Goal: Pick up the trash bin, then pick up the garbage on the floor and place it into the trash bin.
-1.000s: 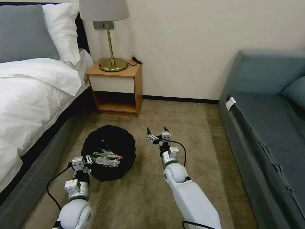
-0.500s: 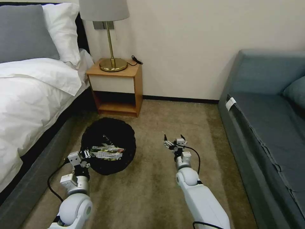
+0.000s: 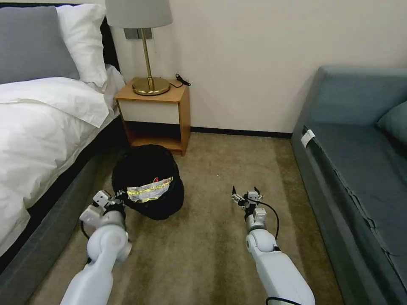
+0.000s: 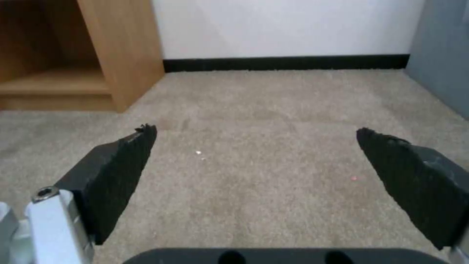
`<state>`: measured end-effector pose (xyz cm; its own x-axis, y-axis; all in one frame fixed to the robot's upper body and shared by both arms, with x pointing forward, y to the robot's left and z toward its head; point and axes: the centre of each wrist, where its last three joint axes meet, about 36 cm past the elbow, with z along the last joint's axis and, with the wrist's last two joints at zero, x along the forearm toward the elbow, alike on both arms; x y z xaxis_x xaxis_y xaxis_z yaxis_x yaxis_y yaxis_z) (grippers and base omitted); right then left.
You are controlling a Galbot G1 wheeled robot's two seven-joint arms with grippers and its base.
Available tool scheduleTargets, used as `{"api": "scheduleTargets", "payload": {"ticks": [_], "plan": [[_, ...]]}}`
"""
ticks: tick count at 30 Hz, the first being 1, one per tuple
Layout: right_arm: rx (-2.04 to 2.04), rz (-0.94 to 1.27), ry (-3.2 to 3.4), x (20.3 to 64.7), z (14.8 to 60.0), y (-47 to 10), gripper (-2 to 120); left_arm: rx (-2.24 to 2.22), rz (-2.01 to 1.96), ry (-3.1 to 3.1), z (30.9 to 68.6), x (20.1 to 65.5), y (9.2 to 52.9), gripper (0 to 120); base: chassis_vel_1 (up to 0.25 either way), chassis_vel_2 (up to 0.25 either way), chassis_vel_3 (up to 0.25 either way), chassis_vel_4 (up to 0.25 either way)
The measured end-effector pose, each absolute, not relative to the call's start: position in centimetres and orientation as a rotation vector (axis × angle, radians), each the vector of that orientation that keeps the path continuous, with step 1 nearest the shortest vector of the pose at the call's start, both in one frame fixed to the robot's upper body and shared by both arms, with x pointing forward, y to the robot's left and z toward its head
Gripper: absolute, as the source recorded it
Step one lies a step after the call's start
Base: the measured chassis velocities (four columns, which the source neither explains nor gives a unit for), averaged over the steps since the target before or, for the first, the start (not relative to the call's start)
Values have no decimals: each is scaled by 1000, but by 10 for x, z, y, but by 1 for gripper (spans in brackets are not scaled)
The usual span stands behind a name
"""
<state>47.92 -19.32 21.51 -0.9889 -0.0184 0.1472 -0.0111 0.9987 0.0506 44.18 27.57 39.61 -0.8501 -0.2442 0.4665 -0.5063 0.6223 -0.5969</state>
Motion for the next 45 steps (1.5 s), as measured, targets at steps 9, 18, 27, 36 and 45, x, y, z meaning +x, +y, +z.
{"api": "scheduleTargets", "payload": {"ticks": [9,18,27,36,45], "plan": [[36,-90,-2993,478,213,-193,100,692,1048,-2385,386,488,270,2,0,0,0,0],[53,-97,-2997,476,212,-191,100,698,1024,-2361,381,500,270,5,0,0,0,0],[60,-102,-2999,474,211,-190,100,699,996,-2351,377,498,270,40,0,0,0,0],[59,-107,-3004,473,213,-190,100,712,928,-2425,382,490,273,69,0,0,0,0],[63,-130,-3024,473,221,-185,100,677,607,-2733,394,463,287,98,0,0,0,0]]}}
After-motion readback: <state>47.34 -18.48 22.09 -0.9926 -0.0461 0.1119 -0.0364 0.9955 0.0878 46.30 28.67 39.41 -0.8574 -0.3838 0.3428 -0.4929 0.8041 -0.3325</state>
